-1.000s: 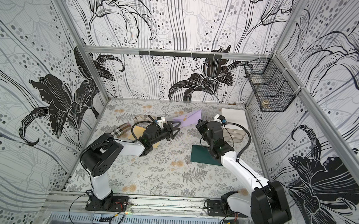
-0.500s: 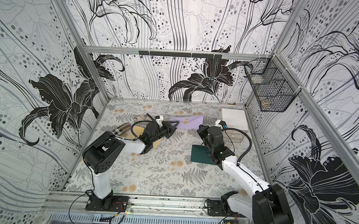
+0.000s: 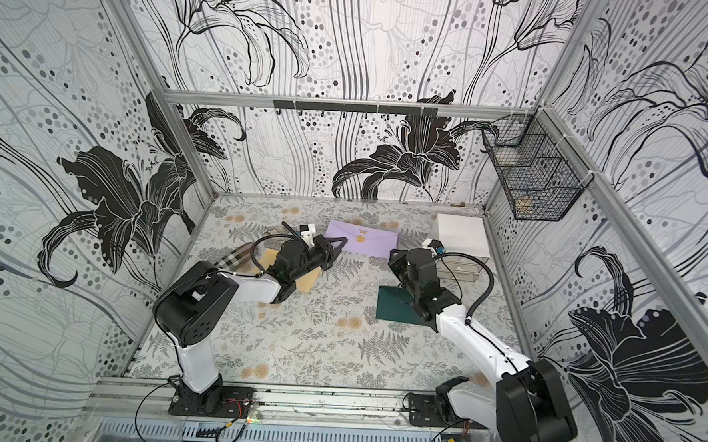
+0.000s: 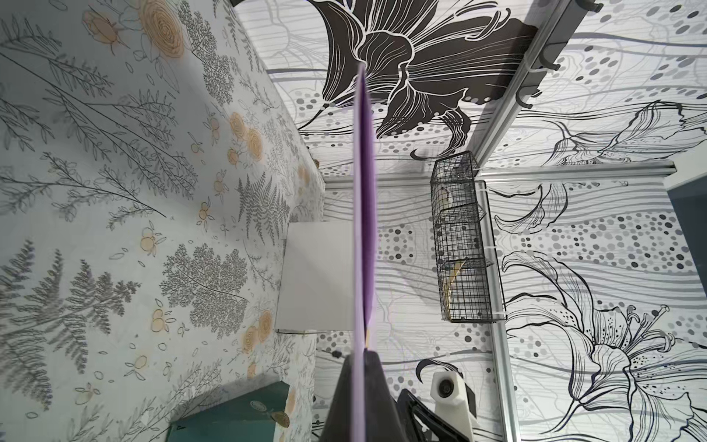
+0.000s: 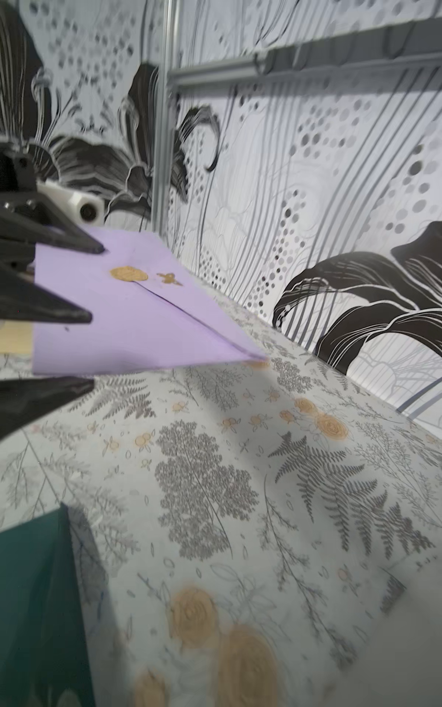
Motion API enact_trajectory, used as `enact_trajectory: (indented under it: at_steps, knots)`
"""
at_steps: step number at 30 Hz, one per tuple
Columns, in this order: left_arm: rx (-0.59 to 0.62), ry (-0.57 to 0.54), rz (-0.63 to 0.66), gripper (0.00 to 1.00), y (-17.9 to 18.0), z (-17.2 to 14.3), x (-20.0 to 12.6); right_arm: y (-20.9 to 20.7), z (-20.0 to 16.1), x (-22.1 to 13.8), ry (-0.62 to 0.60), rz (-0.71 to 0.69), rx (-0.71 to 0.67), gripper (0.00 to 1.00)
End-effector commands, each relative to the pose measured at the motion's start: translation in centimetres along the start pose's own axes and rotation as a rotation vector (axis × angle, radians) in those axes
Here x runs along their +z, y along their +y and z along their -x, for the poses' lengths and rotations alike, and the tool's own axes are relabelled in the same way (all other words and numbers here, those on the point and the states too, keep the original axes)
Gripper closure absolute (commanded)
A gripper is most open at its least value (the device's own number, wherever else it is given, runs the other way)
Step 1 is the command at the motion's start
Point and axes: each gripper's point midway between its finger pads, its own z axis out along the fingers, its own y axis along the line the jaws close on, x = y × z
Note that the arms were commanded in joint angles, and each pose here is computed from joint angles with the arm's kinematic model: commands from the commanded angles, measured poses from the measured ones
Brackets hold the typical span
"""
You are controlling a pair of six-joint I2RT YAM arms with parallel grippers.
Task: Open the envelope
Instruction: Pick up the envelope from the center of the board.
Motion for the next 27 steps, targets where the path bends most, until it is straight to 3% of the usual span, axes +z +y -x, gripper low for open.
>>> enact_trajectory:
  at_steps: [1, 4, 10, 13, 17, 27]
  knots:
    - [0.135, 0.113, -0.006, 1.0, -1.0, 1.5, -0.3, -0.9, -0.7, 0.3, 0.11, -0.096, -0.189, 0.58]
    - [0.221, 0.243, 0.125, 1.0, 1.1, 2.1, -1.1, -1.8, -2.1, 0.6, 0.235, -0.152, -0.316, 0.53]
    - [0.473, 0.288, 0.341, 1.0, 3.2, 3.4, -4.5, -0.3, -3.6, 1.8, 0.422, -0.068, -0.429, 0.48]
    - [0.558, 0.298, 0.266, 1.0, 2.3, 2.6, -5.0, 1.6, -4.0, 2.4, 0.521, -0.015, -0.461, 0.47]
    - [0.587, 0.344, 0.152, 1.0, 1.4, 0.9, -5.7, 3.7, -4.8, 2.8, 0.591, 0.074, -0.485, 0.46]
    - [0.417, 0.494, -0.159, 1.0, 0.1, -2.5, -5.3, 5.5, -7.6, 6.8, 0.716, 0.253, -0.446, 0.35]
